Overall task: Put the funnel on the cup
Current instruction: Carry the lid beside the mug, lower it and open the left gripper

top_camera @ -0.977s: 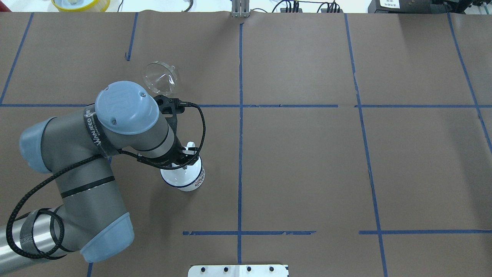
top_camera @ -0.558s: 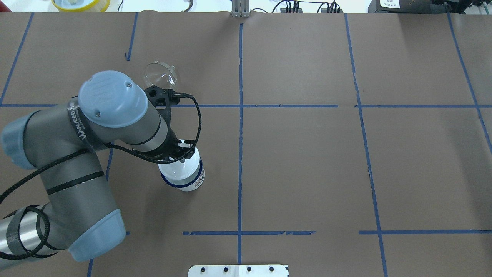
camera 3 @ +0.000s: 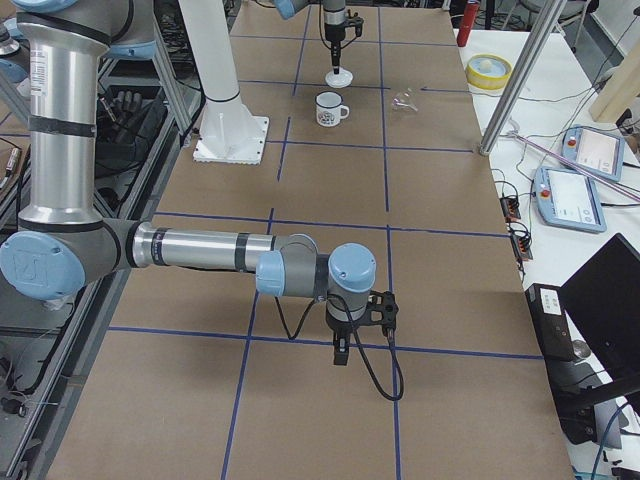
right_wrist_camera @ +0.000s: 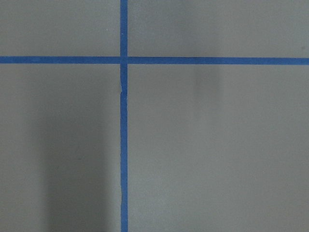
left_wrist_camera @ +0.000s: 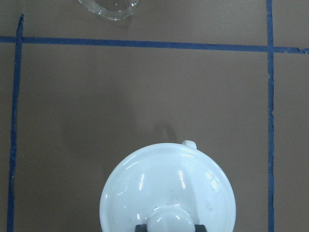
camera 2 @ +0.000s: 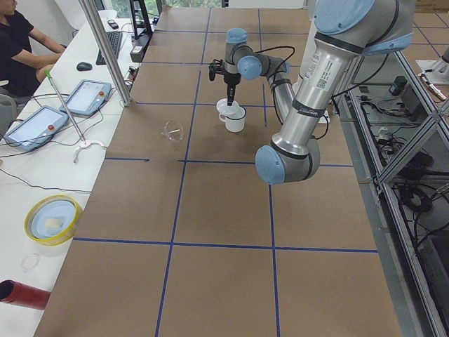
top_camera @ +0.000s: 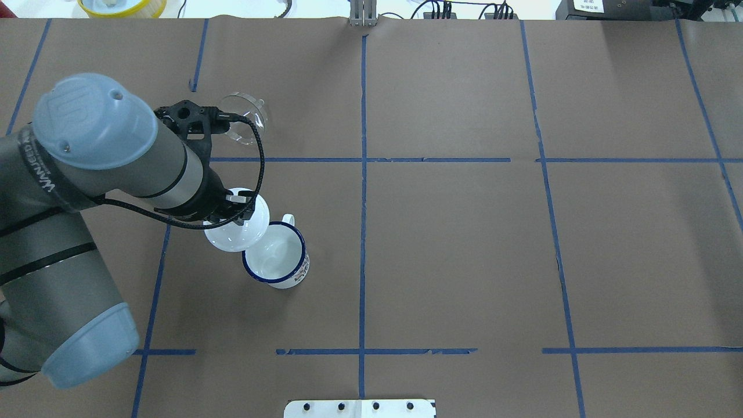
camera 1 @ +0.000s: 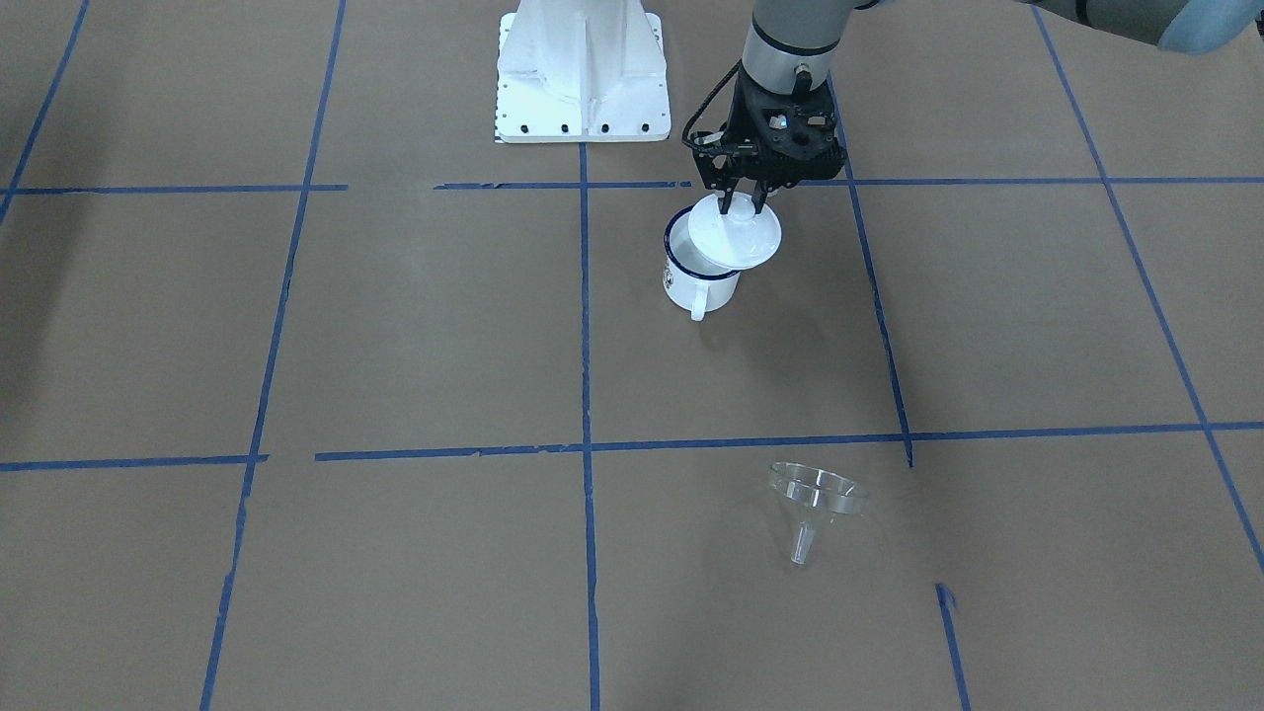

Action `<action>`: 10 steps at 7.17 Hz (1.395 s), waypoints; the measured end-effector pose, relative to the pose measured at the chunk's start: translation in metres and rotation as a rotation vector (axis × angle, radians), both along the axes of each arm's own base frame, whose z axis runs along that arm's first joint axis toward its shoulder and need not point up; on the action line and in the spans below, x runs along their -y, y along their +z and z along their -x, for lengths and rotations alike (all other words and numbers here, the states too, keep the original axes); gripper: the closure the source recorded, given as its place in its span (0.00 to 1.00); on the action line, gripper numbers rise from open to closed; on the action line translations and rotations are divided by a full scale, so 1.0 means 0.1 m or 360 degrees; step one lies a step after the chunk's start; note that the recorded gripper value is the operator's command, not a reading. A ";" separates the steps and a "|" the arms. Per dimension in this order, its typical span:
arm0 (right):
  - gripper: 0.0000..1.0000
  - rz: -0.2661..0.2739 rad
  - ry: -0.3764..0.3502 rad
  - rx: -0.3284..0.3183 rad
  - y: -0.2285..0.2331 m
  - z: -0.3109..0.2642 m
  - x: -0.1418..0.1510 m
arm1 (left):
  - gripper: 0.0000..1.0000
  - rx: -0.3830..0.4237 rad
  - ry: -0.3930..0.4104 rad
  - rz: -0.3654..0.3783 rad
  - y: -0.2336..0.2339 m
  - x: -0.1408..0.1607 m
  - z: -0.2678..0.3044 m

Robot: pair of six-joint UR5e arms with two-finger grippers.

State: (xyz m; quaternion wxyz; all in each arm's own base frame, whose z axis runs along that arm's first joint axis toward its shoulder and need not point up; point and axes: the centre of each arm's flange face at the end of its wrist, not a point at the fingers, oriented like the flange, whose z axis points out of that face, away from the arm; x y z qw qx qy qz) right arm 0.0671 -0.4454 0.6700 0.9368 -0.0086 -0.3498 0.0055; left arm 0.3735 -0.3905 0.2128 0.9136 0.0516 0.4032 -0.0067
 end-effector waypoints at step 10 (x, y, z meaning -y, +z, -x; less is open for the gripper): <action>0.00 0.0000 0.0000 0.0000 0.00 0.00 0.00 | 0.00 0.0011 -0.0043 -0.0125 1.67 0.14 -0.14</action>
